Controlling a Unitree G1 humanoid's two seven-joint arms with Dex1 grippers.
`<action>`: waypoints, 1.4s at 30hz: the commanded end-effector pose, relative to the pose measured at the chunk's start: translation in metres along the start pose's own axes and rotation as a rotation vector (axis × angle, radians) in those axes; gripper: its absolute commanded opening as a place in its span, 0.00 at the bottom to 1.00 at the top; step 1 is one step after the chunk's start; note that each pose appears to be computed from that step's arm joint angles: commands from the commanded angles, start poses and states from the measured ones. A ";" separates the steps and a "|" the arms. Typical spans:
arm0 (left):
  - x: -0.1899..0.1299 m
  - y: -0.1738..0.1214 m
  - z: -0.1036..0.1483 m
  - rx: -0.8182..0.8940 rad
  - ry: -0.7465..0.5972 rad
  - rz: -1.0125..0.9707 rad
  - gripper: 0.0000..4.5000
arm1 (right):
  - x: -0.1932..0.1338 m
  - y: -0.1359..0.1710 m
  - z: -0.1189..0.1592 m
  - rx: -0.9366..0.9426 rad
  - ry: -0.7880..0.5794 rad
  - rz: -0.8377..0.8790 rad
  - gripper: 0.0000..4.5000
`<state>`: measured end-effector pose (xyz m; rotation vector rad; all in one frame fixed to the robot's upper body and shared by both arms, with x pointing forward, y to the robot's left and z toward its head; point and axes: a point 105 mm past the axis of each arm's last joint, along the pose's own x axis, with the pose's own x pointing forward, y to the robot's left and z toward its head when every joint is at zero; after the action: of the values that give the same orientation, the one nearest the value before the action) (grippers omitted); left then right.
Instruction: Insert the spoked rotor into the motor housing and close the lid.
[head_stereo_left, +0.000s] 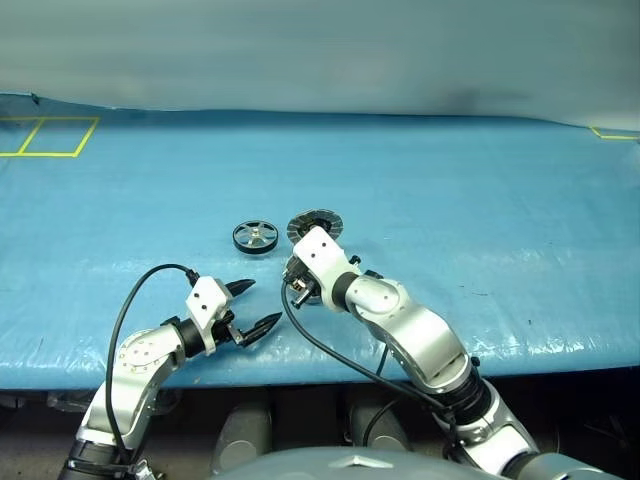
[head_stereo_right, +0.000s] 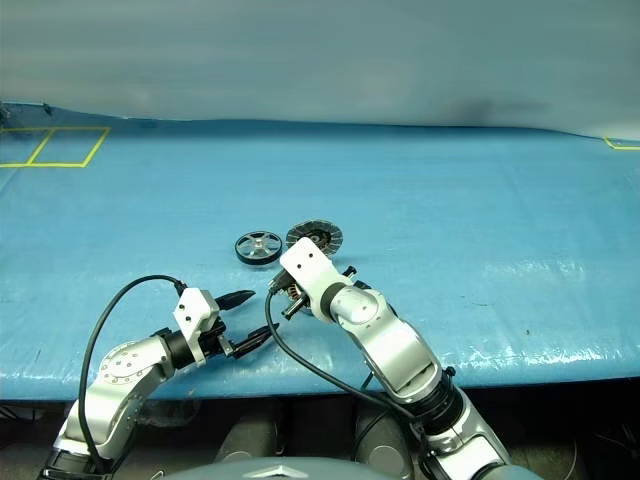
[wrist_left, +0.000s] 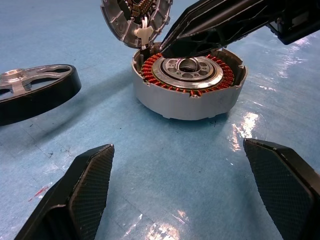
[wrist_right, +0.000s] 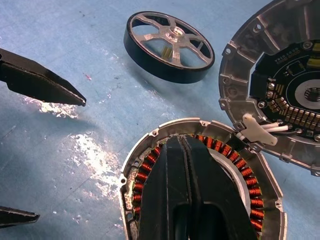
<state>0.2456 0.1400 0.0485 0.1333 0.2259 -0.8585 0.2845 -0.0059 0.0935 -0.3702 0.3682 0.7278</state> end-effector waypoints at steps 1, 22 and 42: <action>0.000 -0.001 0.006 0.013 -0.022 -0.008 1.00 | -0.006 -0.005 0.010 -0.017 -0.036 -0.028 0.00; 0.001 0.001 0.007 0.016 -0.022 -0.008 1.00 | -0.007 -0.016 -0.016 0.012 0.042 -0.075 0.00; 0.001 -0.002 0.006 0.004 -0.015 -0.015 1.00 | -0.009 -0.023 -0.004 0.048 -0.021 -0.098 0.00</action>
<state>0.2463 0.1390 0.0485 0.1323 0.2296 -0.8627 0.2920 -0.0312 0.0838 -0.3563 0.4103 0.6248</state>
